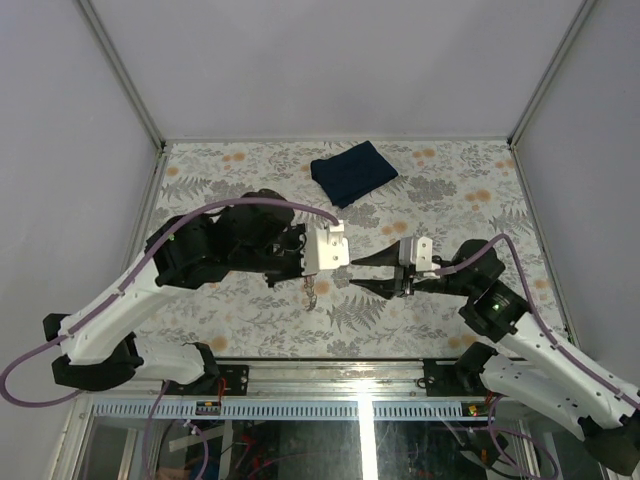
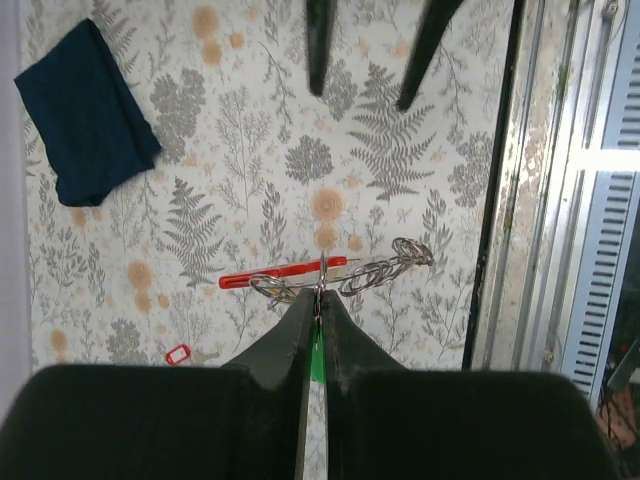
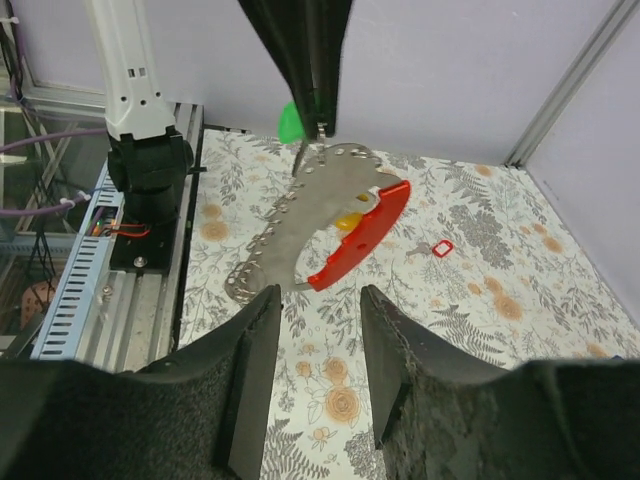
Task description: Put the keys on the keyring
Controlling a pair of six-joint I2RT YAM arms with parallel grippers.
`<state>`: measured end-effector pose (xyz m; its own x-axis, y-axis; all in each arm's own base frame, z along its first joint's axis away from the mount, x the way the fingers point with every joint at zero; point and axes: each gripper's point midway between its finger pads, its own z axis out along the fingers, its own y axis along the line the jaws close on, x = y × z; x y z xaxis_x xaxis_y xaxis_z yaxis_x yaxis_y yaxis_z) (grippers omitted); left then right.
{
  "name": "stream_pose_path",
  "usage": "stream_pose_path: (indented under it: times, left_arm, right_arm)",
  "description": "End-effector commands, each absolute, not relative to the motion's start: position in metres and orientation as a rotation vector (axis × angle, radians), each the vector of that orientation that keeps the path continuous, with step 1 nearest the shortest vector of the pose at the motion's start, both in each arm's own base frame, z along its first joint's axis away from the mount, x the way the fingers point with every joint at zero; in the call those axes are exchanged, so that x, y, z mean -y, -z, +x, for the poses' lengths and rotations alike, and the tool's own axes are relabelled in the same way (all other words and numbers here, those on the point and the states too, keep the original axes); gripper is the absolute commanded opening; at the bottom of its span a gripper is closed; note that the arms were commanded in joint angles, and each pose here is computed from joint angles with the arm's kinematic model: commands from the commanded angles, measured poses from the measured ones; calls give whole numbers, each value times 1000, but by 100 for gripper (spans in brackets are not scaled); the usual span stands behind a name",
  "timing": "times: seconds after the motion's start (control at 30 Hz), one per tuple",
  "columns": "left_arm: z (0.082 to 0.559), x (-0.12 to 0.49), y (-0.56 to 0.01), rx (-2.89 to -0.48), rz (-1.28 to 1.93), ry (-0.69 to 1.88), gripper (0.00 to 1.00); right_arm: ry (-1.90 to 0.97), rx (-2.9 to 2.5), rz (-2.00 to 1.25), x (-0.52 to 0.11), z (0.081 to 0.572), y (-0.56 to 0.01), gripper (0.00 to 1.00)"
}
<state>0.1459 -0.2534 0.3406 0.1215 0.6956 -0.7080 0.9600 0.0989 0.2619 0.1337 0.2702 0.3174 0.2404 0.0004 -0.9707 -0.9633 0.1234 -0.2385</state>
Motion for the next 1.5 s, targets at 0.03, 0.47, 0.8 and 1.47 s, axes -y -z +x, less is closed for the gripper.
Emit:
stream_pose_path:
  times: [0.03, 0.47, 0.8, 1.47]
  left_arm:
    - [140, 238, -334, -1668, 1753, 279, 0]
    - [128, 255, -332, -1578, 1861, 289, 0]
    - [130, 258, -330, -1587, 1860, 272, 0]
    - [126, 258, -329, -1582, 1868, 273, 0]
  right_arm:
    - [-1038, -872, -1056, -280, 135, -346, 45]
    - [-1250, -735, -987, -302, 129, -361, 42]
    - [-1272, -725, -1037, -315, 116, -356, 40]
    - [-1246, -771, -1053, -335, 119, -347, 29]
